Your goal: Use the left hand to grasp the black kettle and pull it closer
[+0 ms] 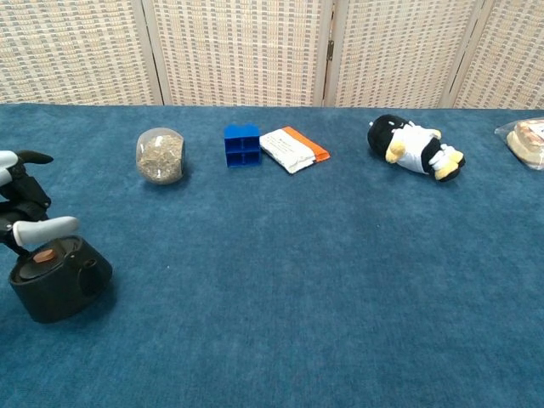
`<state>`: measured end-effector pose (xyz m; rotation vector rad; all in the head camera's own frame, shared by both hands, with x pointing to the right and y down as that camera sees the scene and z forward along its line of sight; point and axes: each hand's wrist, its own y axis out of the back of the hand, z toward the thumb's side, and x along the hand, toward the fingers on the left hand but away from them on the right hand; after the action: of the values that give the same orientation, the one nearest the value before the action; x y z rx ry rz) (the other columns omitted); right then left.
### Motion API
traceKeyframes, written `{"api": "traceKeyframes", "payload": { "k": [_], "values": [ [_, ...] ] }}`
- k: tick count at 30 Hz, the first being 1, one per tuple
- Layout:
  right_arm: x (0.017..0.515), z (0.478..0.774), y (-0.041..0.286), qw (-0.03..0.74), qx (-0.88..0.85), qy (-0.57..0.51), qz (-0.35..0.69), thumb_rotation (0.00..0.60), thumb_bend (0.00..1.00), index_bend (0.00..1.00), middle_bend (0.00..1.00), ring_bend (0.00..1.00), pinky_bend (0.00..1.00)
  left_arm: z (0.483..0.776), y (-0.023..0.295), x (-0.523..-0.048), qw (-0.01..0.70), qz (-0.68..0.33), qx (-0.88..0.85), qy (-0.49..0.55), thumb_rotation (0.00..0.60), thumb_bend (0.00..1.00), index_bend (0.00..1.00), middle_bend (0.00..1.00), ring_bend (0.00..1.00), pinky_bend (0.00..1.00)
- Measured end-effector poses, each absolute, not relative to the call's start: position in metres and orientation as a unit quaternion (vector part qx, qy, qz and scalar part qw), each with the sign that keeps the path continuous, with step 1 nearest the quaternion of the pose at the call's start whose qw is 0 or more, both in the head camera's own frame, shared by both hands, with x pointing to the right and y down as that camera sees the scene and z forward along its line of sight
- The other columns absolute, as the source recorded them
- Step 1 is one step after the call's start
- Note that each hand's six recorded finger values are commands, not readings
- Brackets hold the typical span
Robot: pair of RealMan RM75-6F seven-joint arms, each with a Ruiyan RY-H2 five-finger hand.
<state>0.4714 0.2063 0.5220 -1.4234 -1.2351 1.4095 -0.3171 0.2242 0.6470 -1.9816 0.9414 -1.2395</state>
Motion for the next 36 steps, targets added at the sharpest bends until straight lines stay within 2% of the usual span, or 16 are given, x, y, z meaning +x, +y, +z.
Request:
{"api": "traceKeyframes", "payload": {
  "k": [13,17,21,26,31,36],
  "values": [
    [0.473,0.521,0.208,0.382,-0.557,-0.486,0.554,0.6,0.13,0.17,0.13,0.0,0.0,0.639,0.22,-0.324,0.303,-0.467,-0.738,0.382,0.278,0.29,1.0,1.0,0.86,0.31],
    [0.473,0.522,0.208,0.382,-0.557,-0.486,0.555,0.6,0.13,0.17,0.13,0.0,0.0,0.637,0.218,-0.326,0.307,-0.465,-0.736,0.383,0.359,0.31,1.0,1.0,0.86,0.34],
    [0.474,0.522,0.208,0.381,-0.557,-0.486,0.555,0.6,0.13,0.17,0.13,0.0,0.0,0.636,0.218,-0.326,0.309,-0.462,-0.738,0.382,0.38,0.37,1.0,1.0,0.86,0.37],
    [0.474,0.522,0.209,0.38,-0.557,-0.486,0.556,0.6,0.13,0.17,0.13,0.0,0.0,0.634,0.218,-0.326,0.312,-0.457,-0.739,0.385,0.398,0.37,1.0,1.0,0.86,0.38],
    [0.475,0.522,0.209,0.379,-0.556,-0.487,0.557,0.6,0.13,0.17,0.12,0.0,0.0,0.633,0.218,-0.326,0.319,-0.457,-0.739,0.378,0.498,0.37,1.0,1.0,0.86,0.4],
    [0.476,0.522,0.21,0.378,-0.556,-0.488,0.557,0.6,0.13,0.17,0.12,0.0,0.0,0.632,0.218,-0.326,0.322,-0.456,-0.741,0.374,0.504,0.37,0.99,1.0,0.86,0.41]
  ]
}}
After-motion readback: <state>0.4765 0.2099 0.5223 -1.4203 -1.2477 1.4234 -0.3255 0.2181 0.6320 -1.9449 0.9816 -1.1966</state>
